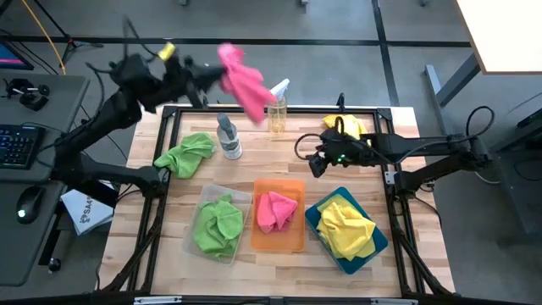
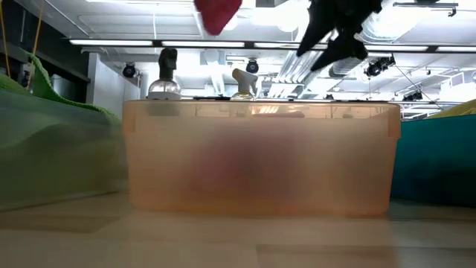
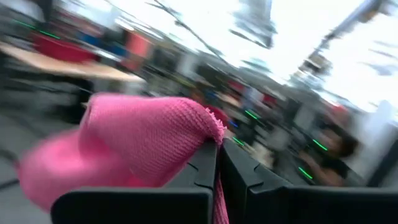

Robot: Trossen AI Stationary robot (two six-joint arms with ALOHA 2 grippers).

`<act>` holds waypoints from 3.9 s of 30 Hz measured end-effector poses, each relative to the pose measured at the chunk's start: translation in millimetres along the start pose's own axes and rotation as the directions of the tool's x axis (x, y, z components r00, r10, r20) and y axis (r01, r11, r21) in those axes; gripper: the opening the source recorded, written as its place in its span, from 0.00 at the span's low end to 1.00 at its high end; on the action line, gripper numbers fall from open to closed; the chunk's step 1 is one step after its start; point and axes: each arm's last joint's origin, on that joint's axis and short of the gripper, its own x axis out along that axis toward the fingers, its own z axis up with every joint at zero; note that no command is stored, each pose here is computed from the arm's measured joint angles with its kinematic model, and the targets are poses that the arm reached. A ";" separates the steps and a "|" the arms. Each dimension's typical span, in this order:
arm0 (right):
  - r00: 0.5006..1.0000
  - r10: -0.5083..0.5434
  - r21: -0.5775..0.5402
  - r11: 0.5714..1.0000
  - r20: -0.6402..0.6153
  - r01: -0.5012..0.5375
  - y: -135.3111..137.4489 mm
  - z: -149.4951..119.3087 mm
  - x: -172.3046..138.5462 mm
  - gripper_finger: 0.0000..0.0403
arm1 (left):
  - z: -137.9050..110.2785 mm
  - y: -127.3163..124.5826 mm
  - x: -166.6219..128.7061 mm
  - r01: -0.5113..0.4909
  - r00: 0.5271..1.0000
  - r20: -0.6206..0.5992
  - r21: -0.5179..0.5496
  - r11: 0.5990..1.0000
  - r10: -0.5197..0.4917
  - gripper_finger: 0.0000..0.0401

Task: Sort microfiber towel by color & place in baskets
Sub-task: Put the pink towel into the orange bin, then put the green towel into the white bin

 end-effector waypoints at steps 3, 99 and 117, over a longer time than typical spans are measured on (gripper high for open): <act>0.996 0.034 -0.003 0.999 0.080 -0.034 -1.8 7.0 -14.4 0.63 | -20.5 -27.0 9.6 0.133 0.987 -0.089 0.010 0.991 -0.132 0.00; 0.990 0.089 -0.072 0.994 0.107 -0.082 -36.7 -10.0 -97.0 0.63 | -223.1 -93.6 -64.7 -0.278 0.442 -0.835 0.221 0.935 0.329 0.51; 0.979 0.065 0.064 0.995 0.194 -0.079 -19.1 12.4 -59.3 0.63 | -249.1 53.4 -82.6 -0.259 -0.140 -0.794 0.607 0.752 0.592 0.51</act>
